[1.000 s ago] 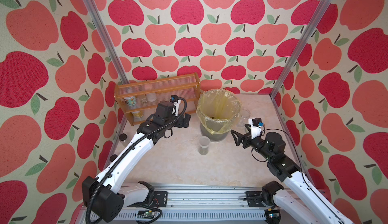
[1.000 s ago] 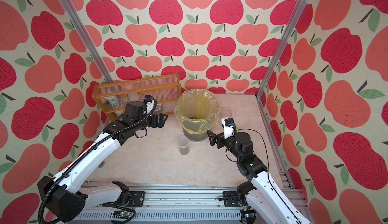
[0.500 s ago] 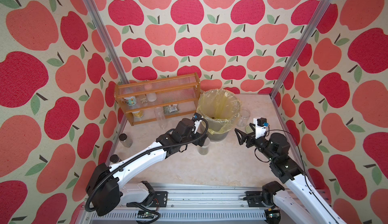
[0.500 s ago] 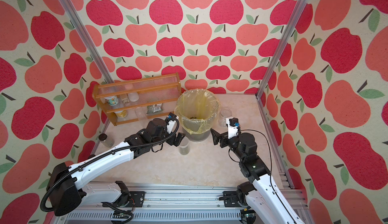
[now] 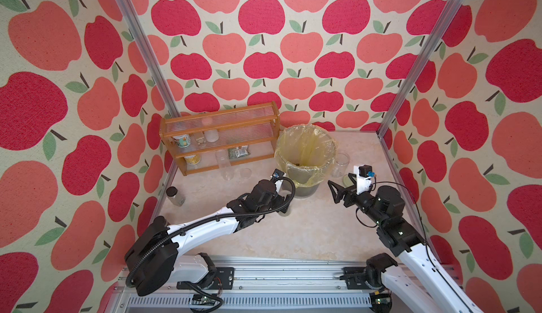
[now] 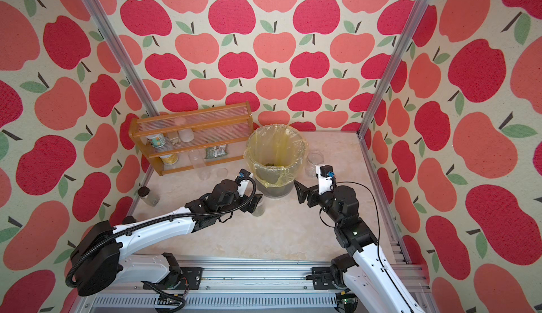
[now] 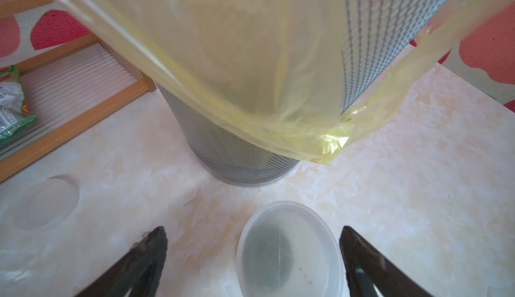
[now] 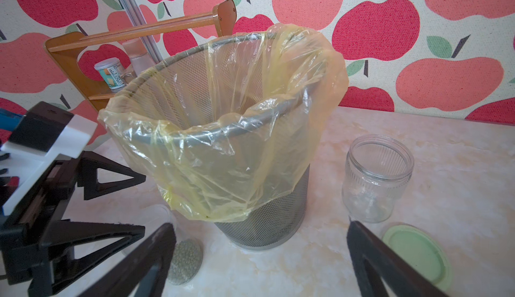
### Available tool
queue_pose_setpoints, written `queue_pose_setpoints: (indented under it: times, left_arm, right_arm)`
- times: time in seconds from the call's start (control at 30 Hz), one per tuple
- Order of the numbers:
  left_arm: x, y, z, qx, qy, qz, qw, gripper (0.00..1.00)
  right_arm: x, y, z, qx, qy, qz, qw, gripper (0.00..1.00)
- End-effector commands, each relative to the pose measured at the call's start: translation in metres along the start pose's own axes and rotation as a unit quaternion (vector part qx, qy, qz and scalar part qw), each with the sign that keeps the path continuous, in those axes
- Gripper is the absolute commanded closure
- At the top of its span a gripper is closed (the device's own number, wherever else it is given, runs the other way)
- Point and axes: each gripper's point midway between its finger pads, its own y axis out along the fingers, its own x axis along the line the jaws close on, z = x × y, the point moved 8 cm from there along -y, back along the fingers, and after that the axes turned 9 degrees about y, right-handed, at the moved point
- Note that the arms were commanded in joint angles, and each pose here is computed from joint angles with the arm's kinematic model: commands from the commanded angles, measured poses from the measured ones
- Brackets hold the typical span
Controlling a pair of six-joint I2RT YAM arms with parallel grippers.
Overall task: Empty moldy mung beans from jars
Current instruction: Pick up the jar from the center of the board.
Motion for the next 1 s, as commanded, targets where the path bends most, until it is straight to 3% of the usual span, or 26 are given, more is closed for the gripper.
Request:
queue_pose_setpoints:
  times: [0.0,0.17,0.37,0.5,0.67,0.97]
  left_arm:
    - [-0.008,0.008,0.000,-0.013,-0.004,0.002,1.000,0.02]
    - [-0.013,0.016,0.007,-0.003,-0.004,0.001,1.000,0.05]
    - [-0.015,0.027,0.017,0.016,-0.012,0.009,1.000,0.22]
    - [-0.016,0.034,0.025,0.038,-0.016,0.007,0.999,0.22]
    - [-0.015,0.030,0.025,0.035,-0.023,0.000,0.999,0.34]
    - [-0.010,0.021,0.026,0.032,-0.024,-0.014,0.999,0.43]
  right_arm:
    - [-0.003,0.001,0.003,0.005,0.020,0.007,1.000,0.01]
    - [-0.003,0.002,0.003,0.005,0.027,0.006,1.000,0.01]
    - [-0.006,0.002,0.004,0.006,0.024,0.018,1.000,0.01]
    - [-0.007,0.002,0.005,0.008,0.020,0.025,0.999,0.01]
    - [-0.008,0.001,0.006,0.007,0.020,0.027,0.999,0.01]
    - [-0.008,0.001,0.007,0.007,0.024,0.024,0.999,0.01]
